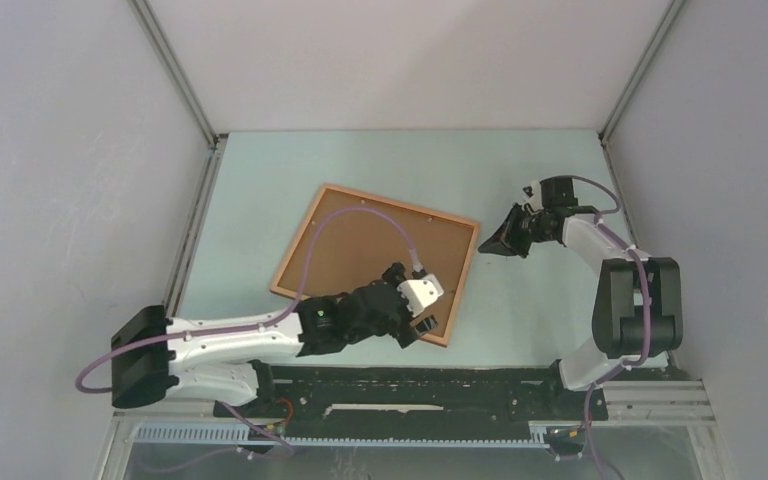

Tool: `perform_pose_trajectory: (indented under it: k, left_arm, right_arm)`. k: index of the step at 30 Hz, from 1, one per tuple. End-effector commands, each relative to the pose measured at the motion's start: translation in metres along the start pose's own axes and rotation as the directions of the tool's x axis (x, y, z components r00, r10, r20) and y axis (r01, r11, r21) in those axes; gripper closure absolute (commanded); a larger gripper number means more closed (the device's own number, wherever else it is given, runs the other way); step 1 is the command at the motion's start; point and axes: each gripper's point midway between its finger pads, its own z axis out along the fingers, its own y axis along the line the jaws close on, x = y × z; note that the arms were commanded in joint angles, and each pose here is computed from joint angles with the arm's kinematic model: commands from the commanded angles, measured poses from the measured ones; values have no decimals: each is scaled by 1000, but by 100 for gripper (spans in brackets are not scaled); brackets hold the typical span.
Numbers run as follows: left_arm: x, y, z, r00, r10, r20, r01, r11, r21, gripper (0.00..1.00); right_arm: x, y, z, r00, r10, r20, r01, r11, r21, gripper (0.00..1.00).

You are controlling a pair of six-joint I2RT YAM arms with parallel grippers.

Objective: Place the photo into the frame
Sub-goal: Adjust the photo frame at the center of the board, then turn over the photo frame at the center of the board.

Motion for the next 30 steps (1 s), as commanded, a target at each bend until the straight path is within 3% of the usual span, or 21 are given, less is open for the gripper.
perform_pose_trajectory:
  k: [1,2,3,5,7,10,12,15,18,20,25,27,30]
  left_arm:
    - [-5,37,-10,995,53,-86,-69,979,-193,9]
    - [-9,35,-13,998,5,-59,-16,981,-194,9]
    - [-14,33,-17,999,-46,-25,40,981,-189,9]
    - [-22,22,-23,986,-158,52,163,978,-127,7]
    - [-31,18,-31,952,-281,118,292,953,-82,5]
    - [-37,22,-38,849,-506,152,517,854,-51,3]
    - [-31,32,-40,751,-648,131,658,752,-51,2]
    - [-7,58,-50,578,-807,124,816,567,-114,3]
    - [15,97,-73,417,-877,240,908,388,-159,0]
    - [44,122,-90,303,-901,311,943,236,-234,0]
    - [92,155,-125,100,-895,434,947,-48,-319,0]
    - [105,155,-129,47,-908,417,930,-112,-349,0]
    - [121,154,-131,5,-925,380,897,-164,-412,0]
  right_arm:
    - [5,7,-16,996,-90,7,90,996,17,89]
    - [11,6,-17,989,-144,14,143,987,67,64]
    - [17,4,-18,981,-193,17,189,975,114,49]
    - [30,4,-18,963,-269,0,265,948,176,34]
    - [45,3,-16,950,-311,-24,309,927,212,28]
    - [67,1,-12,948,-313,-61,317,911,264,26]
    - [86,11,-9,907,-409,-99,420,871,253,25]
    - [103,23,-6,770,-627,-118,632,724,275,22]
    - [119,37,5,616,-778,-122,783,588,203,21]
    - [134,45,14,510,-849,-139,858,492,147,22]
    - [174,53,27,256,-932,-258,966,254,43,23]
    - [184,51,33,199,-924,-327,979,203,22,24]
    - [196,43,41,149,-890,-431,986,165,0,26]
